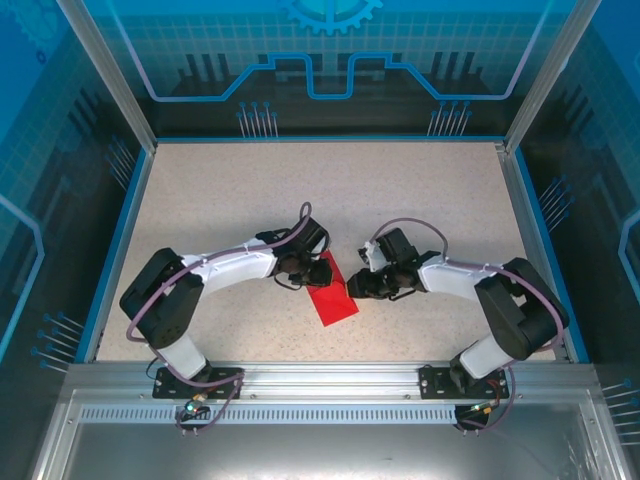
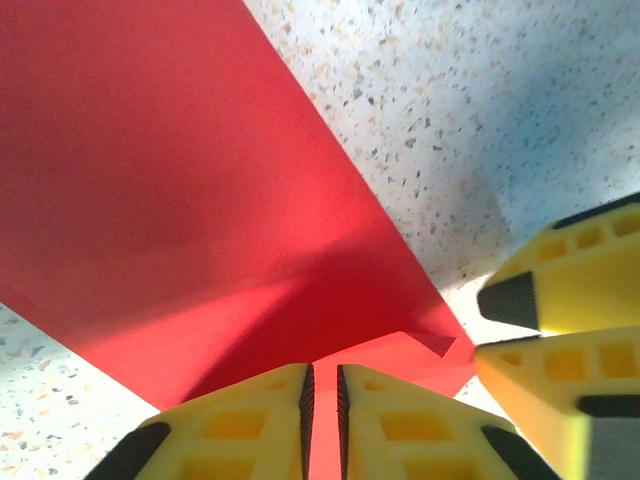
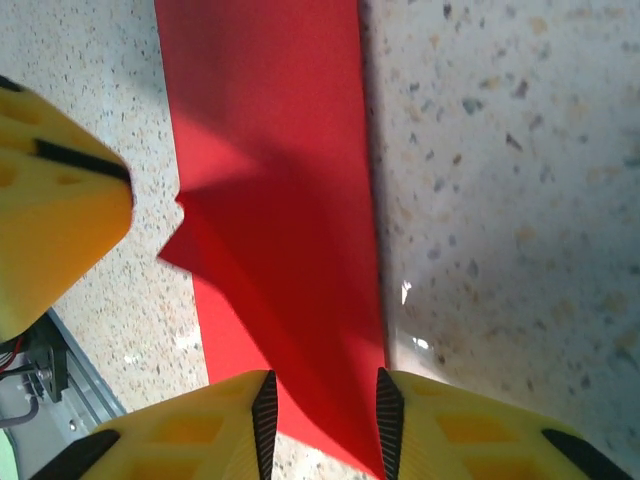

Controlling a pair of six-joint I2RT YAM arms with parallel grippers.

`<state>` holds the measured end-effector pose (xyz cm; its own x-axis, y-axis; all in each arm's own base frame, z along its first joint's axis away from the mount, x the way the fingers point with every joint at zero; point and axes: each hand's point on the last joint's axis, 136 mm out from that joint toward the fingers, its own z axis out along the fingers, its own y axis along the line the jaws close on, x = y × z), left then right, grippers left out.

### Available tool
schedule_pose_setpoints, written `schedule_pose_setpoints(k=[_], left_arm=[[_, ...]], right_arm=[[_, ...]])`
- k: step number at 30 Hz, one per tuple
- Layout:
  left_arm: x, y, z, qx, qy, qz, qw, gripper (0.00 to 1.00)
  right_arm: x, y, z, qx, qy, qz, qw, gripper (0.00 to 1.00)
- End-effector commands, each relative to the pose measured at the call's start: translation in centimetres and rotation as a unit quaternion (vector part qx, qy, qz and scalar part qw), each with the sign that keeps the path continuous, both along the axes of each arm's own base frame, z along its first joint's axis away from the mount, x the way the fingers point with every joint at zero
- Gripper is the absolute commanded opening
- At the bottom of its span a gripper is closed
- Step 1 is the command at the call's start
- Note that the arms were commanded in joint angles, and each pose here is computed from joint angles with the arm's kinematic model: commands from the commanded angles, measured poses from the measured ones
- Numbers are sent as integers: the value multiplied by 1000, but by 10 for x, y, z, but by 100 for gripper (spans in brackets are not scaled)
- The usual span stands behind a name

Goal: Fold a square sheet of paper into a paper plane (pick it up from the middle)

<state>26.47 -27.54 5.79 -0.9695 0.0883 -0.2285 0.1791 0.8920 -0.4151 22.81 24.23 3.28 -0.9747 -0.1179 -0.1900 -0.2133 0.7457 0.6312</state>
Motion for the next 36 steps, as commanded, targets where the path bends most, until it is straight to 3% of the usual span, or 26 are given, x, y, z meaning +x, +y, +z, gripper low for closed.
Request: schedule_pose_setpoints(k=[1,9,17,24,36], left_arm=[[0,9,8,12,-3,0,1000,19],[-4,17,-4,23,10,6,1000,27],[-16,26,-1,3,21,45,999,43],[-30,31,-3,-44,39,108,992,51],[-38,16,-5,-113,46,140,983,55]], right_arm=[[3,12,4,8,-12,33,999,38],[10,22,0,20,-14,53,998,40],[7,23,-3,23,-7,59,998,40],[4,21,-8,24,-1,49,999,26],[2,20,-6,65,12,25,998,7]])
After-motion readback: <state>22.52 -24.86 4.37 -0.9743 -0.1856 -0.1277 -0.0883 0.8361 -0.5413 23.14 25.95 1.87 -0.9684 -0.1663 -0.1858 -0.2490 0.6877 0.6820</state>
